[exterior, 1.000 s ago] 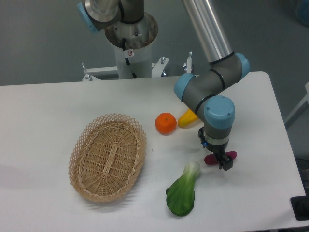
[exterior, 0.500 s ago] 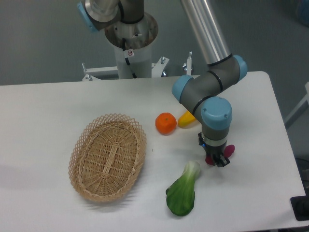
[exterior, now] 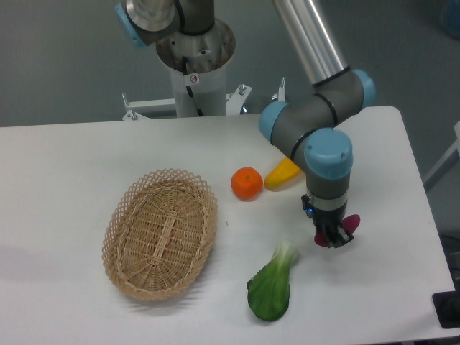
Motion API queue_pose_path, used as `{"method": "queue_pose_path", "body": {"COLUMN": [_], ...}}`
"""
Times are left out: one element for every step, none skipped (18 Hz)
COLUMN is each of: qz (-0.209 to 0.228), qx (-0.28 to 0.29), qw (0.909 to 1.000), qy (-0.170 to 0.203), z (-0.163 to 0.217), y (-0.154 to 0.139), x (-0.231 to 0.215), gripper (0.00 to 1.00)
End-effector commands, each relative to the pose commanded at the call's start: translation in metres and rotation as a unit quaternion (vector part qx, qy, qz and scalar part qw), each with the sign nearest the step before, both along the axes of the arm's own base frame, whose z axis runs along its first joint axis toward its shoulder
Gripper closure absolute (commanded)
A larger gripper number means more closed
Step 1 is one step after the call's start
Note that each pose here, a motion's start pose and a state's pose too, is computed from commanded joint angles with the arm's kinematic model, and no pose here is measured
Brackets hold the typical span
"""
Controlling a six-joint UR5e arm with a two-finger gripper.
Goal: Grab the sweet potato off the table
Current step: 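Lift the held sweet potato up off the table toward the basket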
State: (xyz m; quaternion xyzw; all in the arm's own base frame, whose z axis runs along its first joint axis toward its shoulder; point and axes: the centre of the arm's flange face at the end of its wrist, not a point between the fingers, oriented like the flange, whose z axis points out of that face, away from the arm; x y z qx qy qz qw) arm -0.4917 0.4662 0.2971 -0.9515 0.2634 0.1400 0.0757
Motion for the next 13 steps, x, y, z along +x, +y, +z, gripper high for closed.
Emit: {"method": "queue_pose_path", "body": {"qz": [0.010,0.019,0.023,0.026,0.026,0.026,0.029,0.031,0.035,0.040,0.046,0.056,0.063], "qx": [0.021,0.036,0.050,0.062,0.076,0.091,0.104,0.111,0.114,0.115,0.119,0.124,0.130], "qw": [0.9997,0.9991,0.9984,0.9975,0.9964,0.9948,0.9931,0.9920,0.9916,0.9912,0.9902,0.9888,0.9873], "qy": [-0.009,-0.012,-0.014,-0.019,-0.027,-0.038,-0.047,-0.051,-0.052,-0.054,-0.057,-0.061,-0.067], "z": [0.009,0.020,0.031,0.042,0.055,0.067,0.078,0.086,0.090,0.093,0.095,0.098,0.099], "y": [0.002,0.003,0.004,0.005,0.005,0.005,0.003,0.002,-0.001,-0.002,-0.001,0.003,0.007], "x": [0.004,0.008,0.013,0.019,0.026,0.033,0.040,0.045,0.048,0.051,0.054,0.058,0.062], "gripper": [0.82,0.82,0.82,0.82,0.82,0.82,0.82,0.82,0.82,0.81,0.81,0.81,0.81]}}
